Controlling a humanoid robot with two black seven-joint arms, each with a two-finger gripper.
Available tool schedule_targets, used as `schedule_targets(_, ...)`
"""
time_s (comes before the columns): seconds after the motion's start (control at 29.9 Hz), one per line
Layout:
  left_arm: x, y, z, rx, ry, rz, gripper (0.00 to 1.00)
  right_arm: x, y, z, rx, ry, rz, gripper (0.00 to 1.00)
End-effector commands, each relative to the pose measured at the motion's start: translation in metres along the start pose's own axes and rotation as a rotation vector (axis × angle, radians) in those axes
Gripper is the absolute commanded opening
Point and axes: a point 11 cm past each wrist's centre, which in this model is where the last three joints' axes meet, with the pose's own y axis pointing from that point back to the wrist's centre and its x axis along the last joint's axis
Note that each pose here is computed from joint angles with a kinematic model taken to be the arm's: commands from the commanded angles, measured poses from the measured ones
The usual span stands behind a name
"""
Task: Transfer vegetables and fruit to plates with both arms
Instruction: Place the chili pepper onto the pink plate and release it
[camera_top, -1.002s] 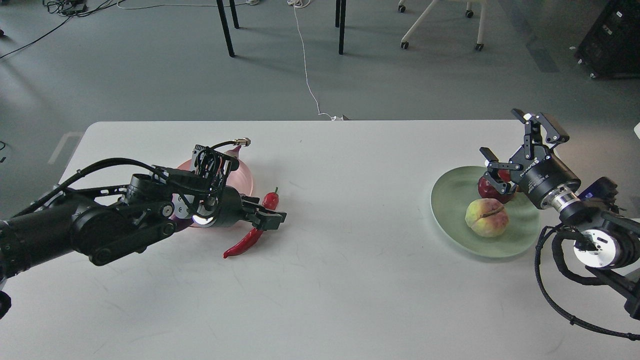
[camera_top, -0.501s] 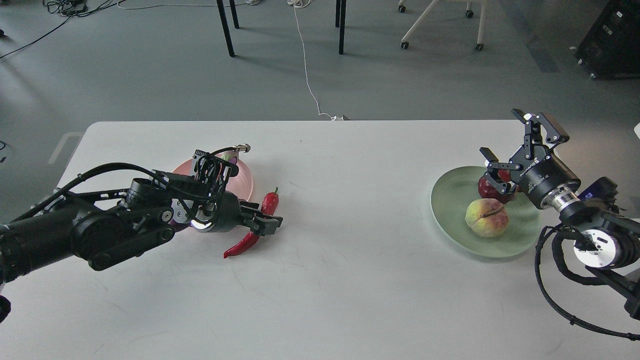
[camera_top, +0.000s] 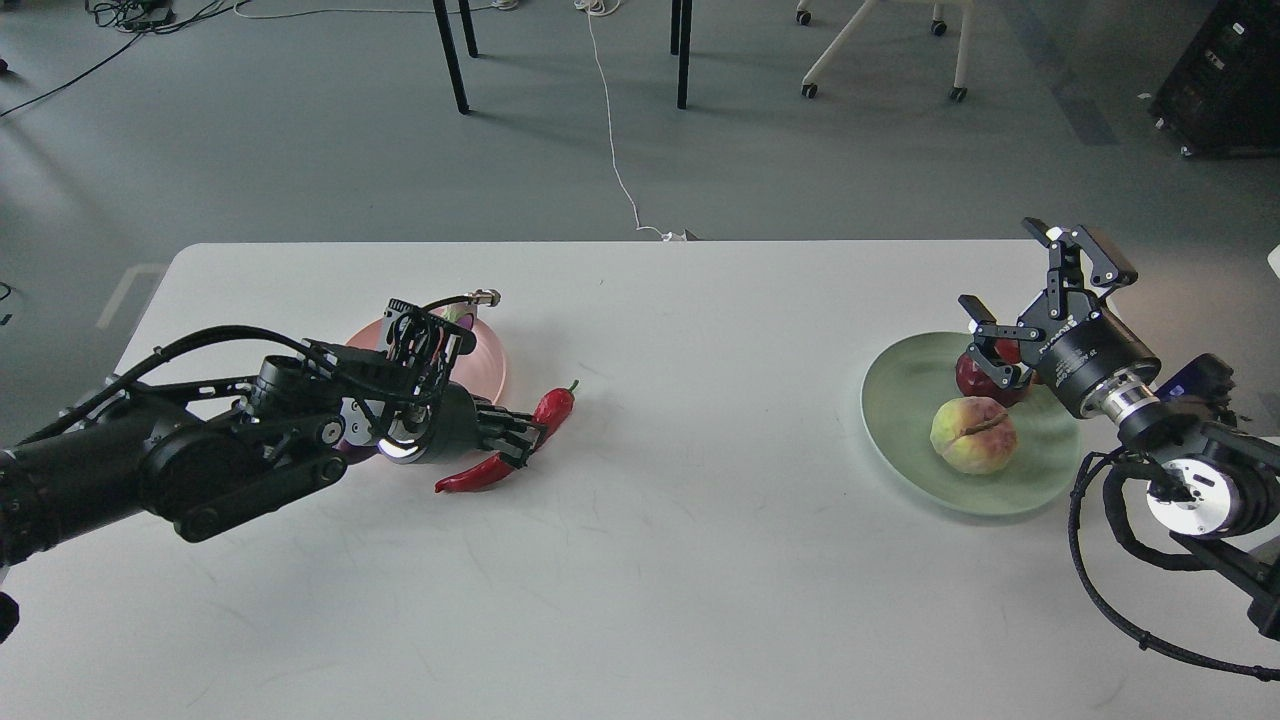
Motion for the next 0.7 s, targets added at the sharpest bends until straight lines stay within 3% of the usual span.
schedule_targets(0.0,0.004,0.006,-0.001,-0.003,0.011,0.008,0.08,0.000,-0.001,-0.003,0.009,-0.002,0.002,0.98)
schedule_targets(0.3,0.032,0.033,0.002,-0.071,0.318,0.057,0.09,0.001,-0.001,-0.004,0.013,-0.002,0.003,0.98)
schedule_targets(0.5,0.036,0.043,-0.039,0.036,0.359,0.099,0.10,0.000,-0.001,-0.003,0.012,-0.004,0.001,0.98)
schedule_targets(0.67,0.034,0.042,-0.045,0.064,0.349,0.133,0.14,0.000,-0.002,-0.004,0.014,-0.004,0.001,0.98)
